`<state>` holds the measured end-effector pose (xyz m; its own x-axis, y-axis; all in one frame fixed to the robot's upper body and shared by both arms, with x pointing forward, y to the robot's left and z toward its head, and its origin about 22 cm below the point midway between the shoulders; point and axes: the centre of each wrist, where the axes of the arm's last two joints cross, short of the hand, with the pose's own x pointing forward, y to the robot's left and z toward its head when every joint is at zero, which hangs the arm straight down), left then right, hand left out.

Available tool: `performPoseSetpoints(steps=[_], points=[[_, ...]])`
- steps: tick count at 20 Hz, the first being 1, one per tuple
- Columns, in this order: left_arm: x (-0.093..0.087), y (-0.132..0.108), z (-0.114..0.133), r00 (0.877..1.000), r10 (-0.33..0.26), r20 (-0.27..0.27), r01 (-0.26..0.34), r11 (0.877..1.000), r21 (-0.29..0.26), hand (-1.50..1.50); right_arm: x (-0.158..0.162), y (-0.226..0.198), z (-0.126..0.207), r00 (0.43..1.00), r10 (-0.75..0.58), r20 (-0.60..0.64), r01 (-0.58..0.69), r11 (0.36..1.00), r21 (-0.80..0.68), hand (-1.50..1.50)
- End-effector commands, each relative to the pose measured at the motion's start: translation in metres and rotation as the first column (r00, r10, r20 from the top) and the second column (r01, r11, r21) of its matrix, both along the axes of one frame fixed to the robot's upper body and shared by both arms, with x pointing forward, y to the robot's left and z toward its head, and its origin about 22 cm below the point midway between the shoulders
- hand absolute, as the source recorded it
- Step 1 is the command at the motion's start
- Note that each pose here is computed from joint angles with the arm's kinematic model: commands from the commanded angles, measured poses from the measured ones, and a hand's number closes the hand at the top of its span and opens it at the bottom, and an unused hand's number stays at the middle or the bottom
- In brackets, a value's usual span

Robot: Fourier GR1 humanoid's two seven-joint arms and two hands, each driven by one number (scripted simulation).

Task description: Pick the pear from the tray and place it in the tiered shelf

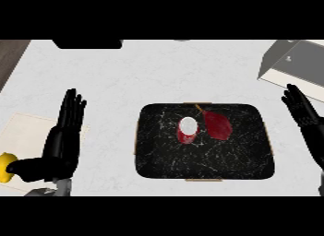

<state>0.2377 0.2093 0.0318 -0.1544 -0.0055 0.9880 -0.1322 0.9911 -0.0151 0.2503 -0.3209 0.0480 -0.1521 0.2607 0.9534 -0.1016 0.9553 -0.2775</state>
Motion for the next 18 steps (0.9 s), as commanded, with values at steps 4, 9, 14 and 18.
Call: performPoseSetpoints(steps=[4,9,14,18], points=[[0.024,0.003,0.002,0.989,-0.134,-0.069,0.145,0.971,0.193,0.00,0.068,0.027,0.002,0.966,0.223,-0.132,-0.186,0.952,0.244,-1.50],[0.017,0.004,-0.006,0.976,-0.185,-0.114,0.206,0.956,0.211,0.00,0.057,-0.021,0.011,0.981,-0.013,-0.194,-0.012,0.992,-0.126,1.50],[0.035,-0.004,-0.002,0.962,-0.227,-0.149,0.258,0.936,0.238,0.00,0.090,0.036,-0.063,0.941,-0.230,-0.249,0.272,0.950,0.152,-1.50],[0.040,-0.003,-0.004,0.959,-0.234,-0.160,0.265,0.941,0.211,0.00,0.091,0.028,-0.090,0.960,-0.214,-0.180,0.267,0.894,0.359,-1.50]])
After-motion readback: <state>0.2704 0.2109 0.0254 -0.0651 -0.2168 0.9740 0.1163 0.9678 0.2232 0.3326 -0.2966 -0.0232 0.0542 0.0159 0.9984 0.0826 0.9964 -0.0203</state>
